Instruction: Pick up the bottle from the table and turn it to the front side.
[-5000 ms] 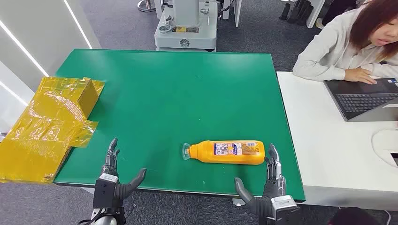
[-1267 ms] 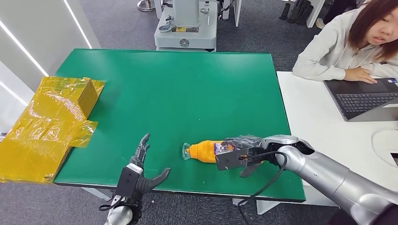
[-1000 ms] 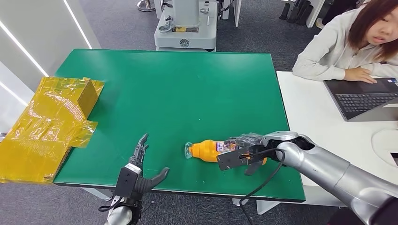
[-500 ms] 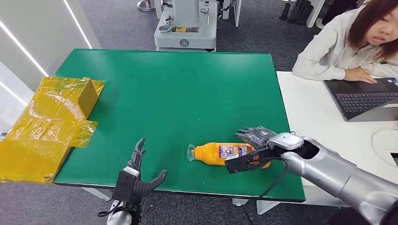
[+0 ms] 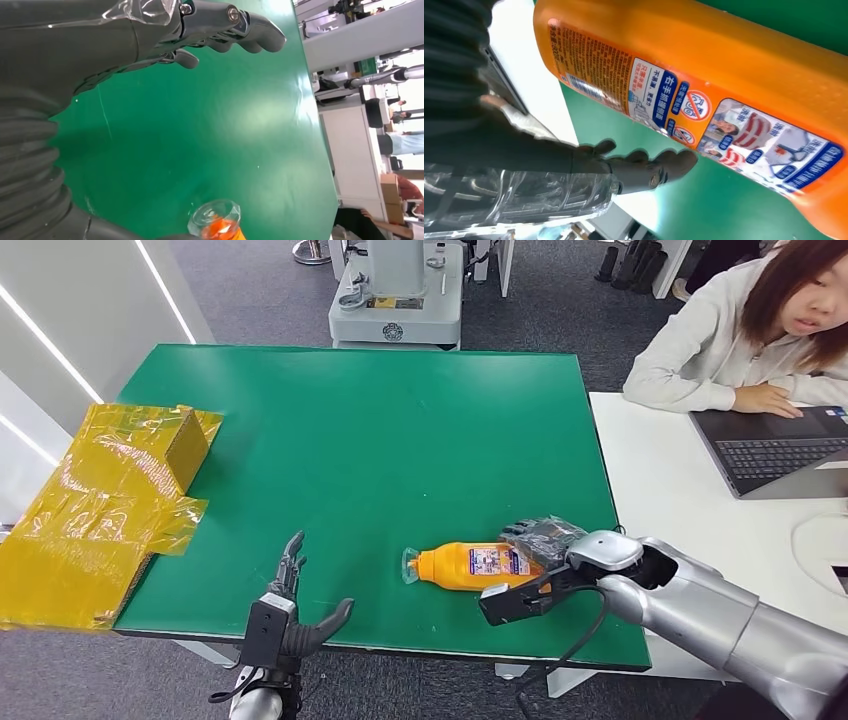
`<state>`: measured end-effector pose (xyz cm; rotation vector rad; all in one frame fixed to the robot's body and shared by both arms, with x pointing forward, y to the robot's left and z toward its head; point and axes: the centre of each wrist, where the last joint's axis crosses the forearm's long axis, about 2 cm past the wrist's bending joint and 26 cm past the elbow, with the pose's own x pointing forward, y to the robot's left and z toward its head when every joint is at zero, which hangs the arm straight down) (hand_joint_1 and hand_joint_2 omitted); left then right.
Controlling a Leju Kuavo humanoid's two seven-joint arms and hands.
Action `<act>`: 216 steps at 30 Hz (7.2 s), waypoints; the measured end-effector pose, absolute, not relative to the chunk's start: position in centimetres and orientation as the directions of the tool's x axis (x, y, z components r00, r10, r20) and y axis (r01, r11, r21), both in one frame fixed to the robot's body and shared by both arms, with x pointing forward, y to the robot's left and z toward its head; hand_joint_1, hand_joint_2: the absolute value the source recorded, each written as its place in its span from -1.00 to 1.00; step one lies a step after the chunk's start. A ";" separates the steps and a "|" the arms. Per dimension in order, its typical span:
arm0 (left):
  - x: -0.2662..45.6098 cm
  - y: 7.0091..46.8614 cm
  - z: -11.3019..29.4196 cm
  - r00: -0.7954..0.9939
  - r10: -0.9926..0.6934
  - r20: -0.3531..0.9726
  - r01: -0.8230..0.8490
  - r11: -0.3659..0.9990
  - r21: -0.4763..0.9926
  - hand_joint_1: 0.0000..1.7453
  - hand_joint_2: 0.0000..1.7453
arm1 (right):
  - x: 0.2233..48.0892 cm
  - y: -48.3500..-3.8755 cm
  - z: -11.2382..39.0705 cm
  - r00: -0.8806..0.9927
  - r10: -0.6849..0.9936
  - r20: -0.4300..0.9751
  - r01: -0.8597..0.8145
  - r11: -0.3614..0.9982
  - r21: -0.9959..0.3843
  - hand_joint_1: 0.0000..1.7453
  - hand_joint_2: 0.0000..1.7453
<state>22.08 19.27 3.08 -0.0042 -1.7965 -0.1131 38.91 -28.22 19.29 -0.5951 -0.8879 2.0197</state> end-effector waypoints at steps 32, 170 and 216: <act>21.4 19.1 2.8 -0.178 -0.062 0.982 0.068 0.995 0.075 -1.00 1.00 | 35.0 -32.2 17.3 -0.485 0.872 -0.070 -0.582 -0.381 -0.718 1.00 1.00; 34.4 17.1 18.7 -0.024 0.492 0.870 0.501 0.759 -0.415 1.00 1.00 | 31.1 -15.5 11.6 -0.456 0.644 0.614 0.108 0.725 -0.680 1.00 1.00; 36.1 17.1 21.5 -0.129 0.368 0.921 0.537 0.807 -0.247 -1.00 1.00 | 31.5 -13.4 13.5 -0.603 0.670 0.433 0.097 0.600 -0.794 1.00 1.00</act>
